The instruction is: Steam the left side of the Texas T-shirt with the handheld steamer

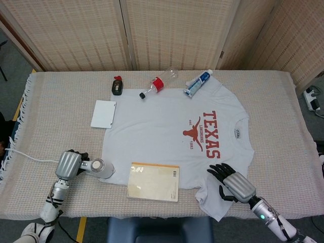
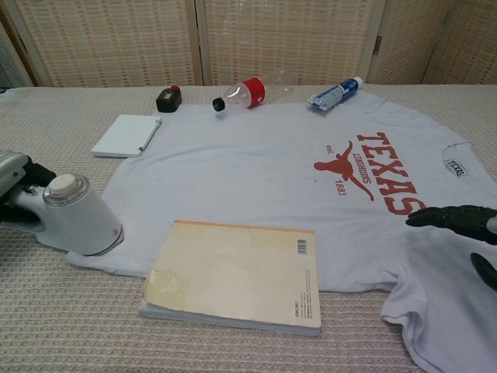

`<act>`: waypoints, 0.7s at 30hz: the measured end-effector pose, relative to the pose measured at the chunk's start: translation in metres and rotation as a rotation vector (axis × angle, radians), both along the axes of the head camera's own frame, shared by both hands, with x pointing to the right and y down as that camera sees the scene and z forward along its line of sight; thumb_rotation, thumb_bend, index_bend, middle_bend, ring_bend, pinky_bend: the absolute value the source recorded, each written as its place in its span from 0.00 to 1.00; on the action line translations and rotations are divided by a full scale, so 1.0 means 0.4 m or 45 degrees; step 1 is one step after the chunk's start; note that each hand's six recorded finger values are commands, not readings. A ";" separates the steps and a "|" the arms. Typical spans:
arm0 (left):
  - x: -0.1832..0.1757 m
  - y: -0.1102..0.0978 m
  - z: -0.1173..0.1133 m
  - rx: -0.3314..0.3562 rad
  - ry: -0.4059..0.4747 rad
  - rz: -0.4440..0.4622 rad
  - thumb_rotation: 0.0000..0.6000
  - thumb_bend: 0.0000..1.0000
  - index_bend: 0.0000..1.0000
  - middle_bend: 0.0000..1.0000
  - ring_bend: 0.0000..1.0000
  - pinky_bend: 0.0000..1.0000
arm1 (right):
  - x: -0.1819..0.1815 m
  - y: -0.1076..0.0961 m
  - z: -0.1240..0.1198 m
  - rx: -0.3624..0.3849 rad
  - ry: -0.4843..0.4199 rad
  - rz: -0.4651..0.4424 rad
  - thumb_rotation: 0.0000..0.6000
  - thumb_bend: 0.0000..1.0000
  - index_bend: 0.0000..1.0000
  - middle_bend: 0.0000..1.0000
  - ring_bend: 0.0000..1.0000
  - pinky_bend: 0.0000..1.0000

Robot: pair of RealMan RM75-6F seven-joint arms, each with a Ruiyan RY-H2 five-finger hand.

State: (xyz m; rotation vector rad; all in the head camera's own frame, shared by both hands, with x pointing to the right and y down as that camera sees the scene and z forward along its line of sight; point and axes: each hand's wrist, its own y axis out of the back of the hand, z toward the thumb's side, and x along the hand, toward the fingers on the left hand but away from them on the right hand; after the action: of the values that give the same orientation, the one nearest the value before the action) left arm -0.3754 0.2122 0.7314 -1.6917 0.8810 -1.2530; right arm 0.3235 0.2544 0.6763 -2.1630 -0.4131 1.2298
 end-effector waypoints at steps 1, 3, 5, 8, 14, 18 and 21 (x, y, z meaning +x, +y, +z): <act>-0.007 0.006 -0.006 0.000 0.002 -0.001 1.00 0.40 0.94 1.00 0.85 0.74 | 0.002 -0.001 0.000 0.000 0.001 0.002 0.35 0.82 0.00 0.03 0.00 0.00; -0.017 0.012 -0.020 0.006 0.010 -0.002 1.00 0.40 0.94 1.00 0.85 0.74 | 0.004 0.000 0.000 -0.001 0.002 0.006 0.35 0.82 0.00 0.03 0.00 0.00; -0.024 0.011 -0.039 0.027 0.025 -0.004 1.00 0.40 0.94 1.00 0.85 0.74 | 0.006 0.002 0.001 -0.004 0.002 0.007 0.35 0.82 0.00 0.03 0.00 0.00; -0.027 -0.006 -0.065 0.066 0.046 -0.020 1.00 0.40 0.94 1.00 0.85 0.73 | 0.008 0.004 -0.002 -0.001 0.000 0.009 0.34 0.82 0.00 0.03 0.00 0.00; -0.031 -0.093 -0.088 0.152 0.050 -0.109 1.00 0.40 0.94 1.00 0.85 0.74 | 0.022 -0.011 -0.034 0.054 -0.007 0.025 0.34 0.82 0.00 0.03 0.00 0.00; -0.048 -0.138 -0.060 0.127 -0.002 -0.174 1.00 0.39 0.93 1.00 0.85 0.74 | 0.037 -0.025 -0.070 0.110 -0.008 0.047 0.34 0.82 0.00 0.03 0.00 0.00; -0.070 -0.167 -0.032 0.098 -0.059 -0.230 1.00 0.39 0.92 1.00 0.84 0.74 | 0.052 -0.030 -0.094 0.143 0.000 0.066 0.34 0.82 0.00 0.03 0.00 0.00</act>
State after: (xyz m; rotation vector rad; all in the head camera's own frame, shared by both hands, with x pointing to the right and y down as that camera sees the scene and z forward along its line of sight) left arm -0.4034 0.1453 0.7185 -1.5436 1.0593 -1.3540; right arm 0.3445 0.2422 0.6389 -2.0691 -0.5287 1.2049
